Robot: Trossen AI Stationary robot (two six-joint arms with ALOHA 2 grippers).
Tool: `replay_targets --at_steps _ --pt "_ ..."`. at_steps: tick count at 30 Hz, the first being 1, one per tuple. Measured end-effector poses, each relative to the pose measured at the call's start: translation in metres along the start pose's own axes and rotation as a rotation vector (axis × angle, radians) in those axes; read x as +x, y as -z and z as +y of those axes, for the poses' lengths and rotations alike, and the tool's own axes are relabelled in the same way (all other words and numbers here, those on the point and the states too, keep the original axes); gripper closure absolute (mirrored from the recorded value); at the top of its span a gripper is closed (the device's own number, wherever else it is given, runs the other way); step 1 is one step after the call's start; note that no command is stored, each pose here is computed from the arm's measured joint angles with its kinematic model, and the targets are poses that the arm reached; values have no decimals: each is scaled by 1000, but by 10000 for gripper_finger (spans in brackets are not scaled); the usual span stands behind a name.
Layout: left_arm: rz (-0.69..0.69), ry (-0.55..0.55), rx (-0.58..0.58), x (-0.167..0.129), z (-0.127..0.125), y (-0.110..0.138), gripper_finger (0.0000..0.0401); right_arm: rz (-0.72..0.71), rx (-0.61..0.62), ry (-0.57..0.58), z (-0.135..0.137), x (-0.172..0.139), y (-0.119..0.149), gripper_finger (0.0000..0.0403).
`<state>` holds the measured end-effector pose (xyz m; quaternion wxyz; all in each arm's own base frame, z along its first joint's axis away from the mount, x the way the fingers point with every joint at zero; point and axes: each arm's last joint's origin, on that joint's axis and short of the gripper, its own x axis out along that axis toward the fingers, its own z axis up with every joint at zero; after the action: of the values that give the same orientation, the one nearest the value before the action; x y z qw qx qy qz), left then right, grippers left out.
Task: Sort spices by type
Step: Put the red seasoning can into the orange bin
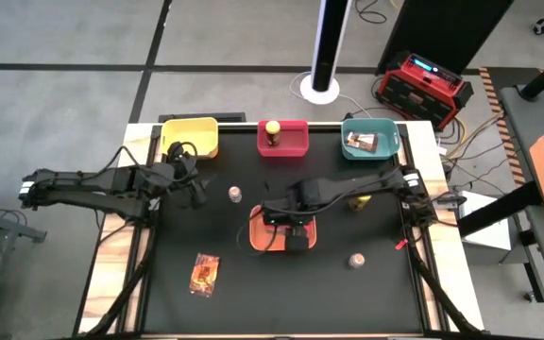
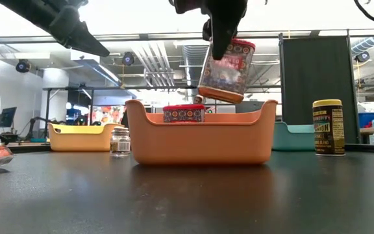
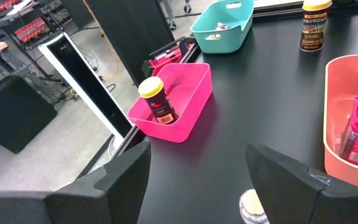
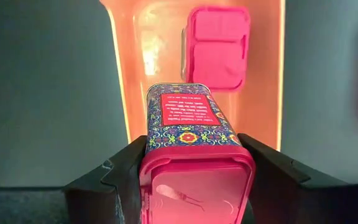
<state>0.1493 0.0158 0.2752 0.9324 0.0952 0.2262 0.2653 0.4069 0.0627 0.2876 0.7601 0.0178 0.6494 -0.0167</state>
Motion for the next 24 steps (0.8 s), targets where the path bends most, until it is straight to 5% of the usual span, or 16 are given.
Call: replay_targets --at_steps 24 --pt "1 0 1 0 0 0 154 60 -39 9 9 13 2 193"
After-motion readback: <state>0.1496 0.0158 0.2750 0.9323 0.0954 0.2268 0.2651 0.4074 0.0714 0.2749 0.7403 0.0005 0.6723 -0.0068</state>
